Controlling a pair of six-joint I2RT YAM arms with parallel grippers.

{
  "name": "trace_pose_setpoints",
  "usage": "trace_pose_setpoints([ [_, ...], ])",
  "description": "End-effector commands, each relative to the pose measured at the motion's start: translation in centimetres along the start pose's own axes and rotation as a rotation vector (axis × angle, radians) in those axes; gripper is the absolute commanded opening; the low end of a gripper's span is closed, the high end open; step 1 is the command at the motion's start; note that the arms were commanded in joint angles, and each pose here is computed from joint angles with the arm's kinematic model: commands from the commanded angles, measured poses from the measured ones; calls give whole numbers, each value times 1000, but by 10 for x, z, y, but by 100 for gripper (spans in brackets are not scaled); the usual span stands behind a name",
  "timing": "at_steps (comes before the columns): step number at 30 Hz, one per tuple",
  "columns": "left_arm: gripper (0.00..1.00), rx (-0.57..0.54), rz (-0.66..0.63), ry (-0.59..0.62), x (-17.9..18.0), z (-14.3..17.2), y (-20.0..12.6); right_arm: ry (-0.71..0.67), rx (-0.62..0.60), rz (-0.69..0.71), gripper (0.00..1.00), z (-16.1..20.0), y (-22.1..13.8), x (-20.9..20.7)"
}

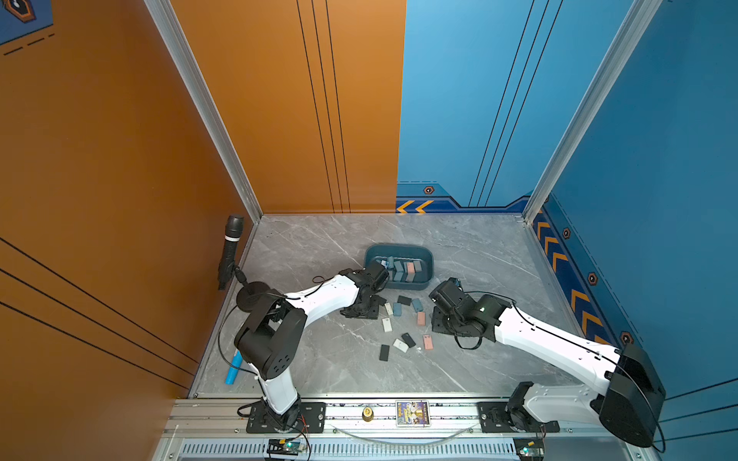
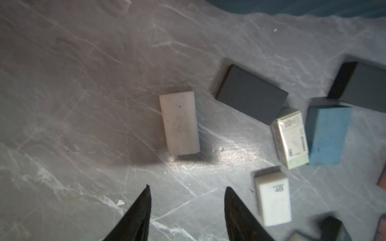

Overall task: Put the eraser in the storage box
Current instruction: Pick up the eraser from the center of the board.

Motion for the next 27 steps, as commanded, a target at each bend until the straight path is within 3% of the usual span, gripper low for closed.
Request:
trace_pose_setpoints([
  [1,57,-5,3,-9,1,-11,-1,20,-28,-1,48,0,-5,-2],
  [11,57,-51,43,-66,4,-19,12,22,-37,12,48,-1,-9,-4],
  [27,51,-96,6,-108,12,-22,30,47,-48,25,48,1,-13,-13],
])
Point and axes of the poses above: each gripper's point midway between its finger pads, its own y axis out along the fingers, its own x axis along the line the jaws close on, z = x × y, the point moved 10 cm from there along -y, back along the fingers, and after that the axes turned 3 degrees about -y, right-handed, at the moved point
